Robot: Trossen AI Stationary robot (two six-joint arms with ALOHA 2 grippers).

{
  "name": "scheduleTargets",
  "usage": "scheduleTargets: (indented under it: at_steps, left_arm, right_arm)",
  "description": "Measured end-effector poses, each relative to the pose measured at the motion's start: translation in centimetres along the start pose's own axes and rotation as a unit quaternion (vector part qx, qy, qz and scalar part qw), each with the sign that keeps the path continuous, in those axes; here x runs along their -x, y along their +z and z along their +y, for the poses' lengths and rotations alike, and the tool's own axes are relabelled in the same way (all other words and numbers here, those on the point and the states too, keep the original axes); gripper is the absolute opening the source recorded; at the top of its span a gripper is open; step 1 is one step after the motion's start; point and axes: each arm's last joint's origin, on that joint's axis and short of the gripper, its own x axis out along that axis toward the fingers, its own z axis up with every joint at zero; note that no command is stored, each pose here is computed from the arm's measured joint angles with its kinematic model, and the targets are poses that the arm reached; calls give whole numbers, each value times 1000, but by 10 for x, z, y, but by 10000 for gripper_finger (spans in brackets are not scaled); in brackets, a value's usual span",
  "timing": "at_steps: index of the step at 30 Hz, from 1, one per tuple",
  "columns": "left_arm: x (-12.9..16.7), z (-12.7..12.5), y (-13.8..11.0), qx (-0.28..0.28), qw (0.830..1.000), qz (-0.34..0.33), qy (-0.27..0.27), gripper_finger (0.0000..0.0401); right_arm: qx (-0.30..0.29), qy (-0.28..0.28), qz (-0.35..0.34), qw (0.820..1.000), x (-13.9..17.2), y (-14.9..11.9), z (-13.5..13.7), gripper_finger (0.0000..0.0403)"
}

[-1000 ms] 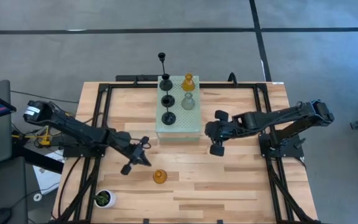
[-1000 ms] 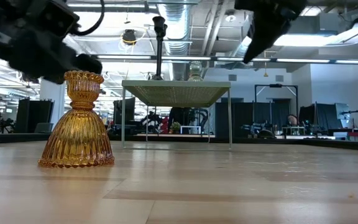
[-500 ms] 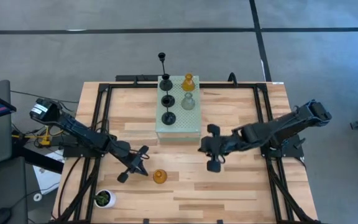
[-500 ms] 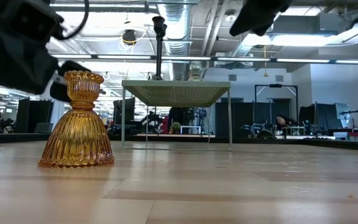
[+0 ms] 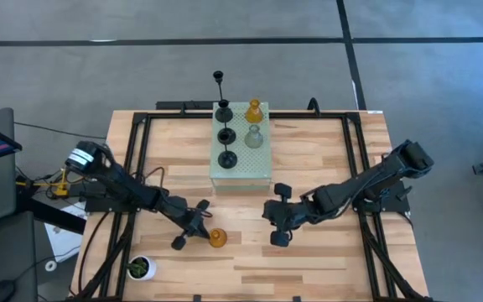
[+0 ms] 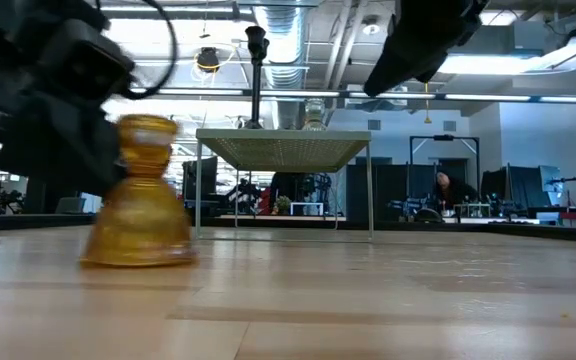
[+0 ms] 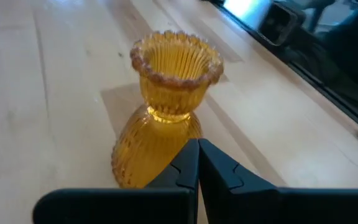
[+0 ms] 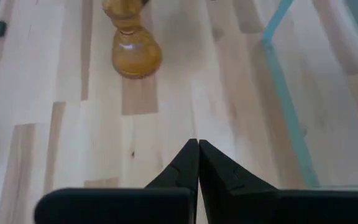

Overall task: Pick & Place candle stick holders
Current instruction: Put the yellow glass candle holder on the shelf aligned with the other green glass candle holder

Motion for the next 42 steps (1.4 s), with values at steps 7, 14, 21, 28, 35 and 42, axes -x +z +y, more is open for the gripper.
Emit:
scheduleTargets:
  at_steps: [7, 14, 21, 28, 35, 42]
  left_arm:
    - [-35, 21, 16, 2, 1000, -6, 0, 5]
    - [-58, 44, 32, -11, 999, -23, 24, 5]
    - [-82, 61, 32, -7, 999, -17, 28, 5]
    - [-99, 70, 40, -24, 999, -31, 10, 5]
    - [-84, 53, 67, -34, 998, -60, -5, 5]
    - [-38, 19, 80, -34, 998, -27, 42, 5]
  right_arm:
    - [4, -8, -25, 1000, 7, -4, 15, 0]
    - [10, 6, -30, 999, 12, -7, 25, 0]
    - [-2, 4, -35, 999, 12, -7, 26, 0]
    - [-14, 8, -39, 999, 13, -7, 29, 0]
    - [-14, 6, -37, 999, 16, -12, 35, 0]
    - [-35, -39, -25, 998, 5, -21, 38, 0]
